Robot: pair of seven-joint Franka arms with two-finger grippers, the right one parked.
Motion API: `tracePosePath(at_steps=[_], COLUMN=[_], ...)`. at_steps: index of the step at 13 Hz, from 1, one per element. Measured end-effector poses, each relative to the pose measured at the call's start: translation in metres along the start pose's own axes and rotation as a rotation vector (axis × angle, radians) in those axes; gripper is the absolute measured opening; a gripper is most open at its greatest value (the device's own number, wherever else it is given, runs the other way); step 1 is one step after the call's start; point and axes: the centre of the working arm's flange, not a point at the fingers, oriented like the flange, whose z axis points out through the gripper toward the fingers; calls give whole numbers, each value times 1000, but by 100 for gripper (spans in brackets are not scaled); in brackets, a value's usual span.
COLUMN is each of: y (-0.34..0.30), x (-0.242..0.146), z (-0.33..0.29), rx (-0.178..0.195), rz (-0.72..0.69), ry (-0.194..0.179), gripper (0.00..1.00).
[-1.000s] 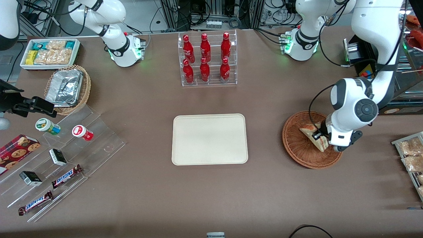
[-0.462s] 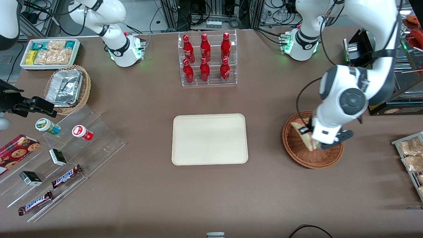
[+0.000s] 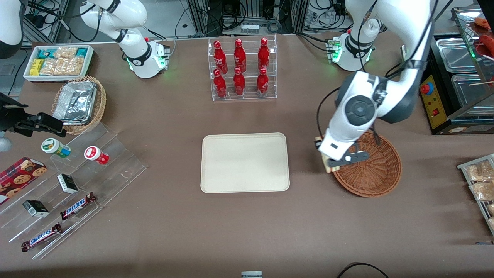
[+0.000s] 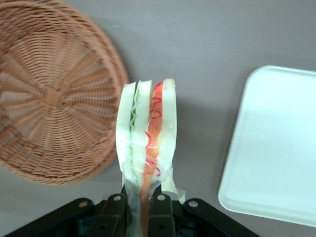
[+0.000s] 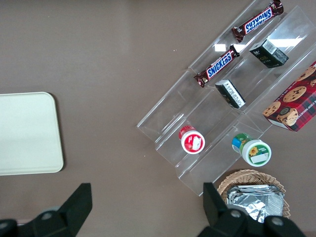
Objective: Place sandwich from basket to tray
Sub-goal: 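Lift the sandwich and carry it toward the cream tray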
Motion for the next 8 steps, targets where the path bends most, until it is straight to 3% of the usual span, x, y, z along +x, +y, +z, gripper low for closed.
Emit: tracePosePath(at_steps=[3, 5, 8], y=[53, 94, 148], x=[-8, -11, -18], z=[10, 23, 47], rx=[-12, -42, -82], rz=[76, 127, 193], ry=[16, 44, 33], gripper=[15, 15, 15])
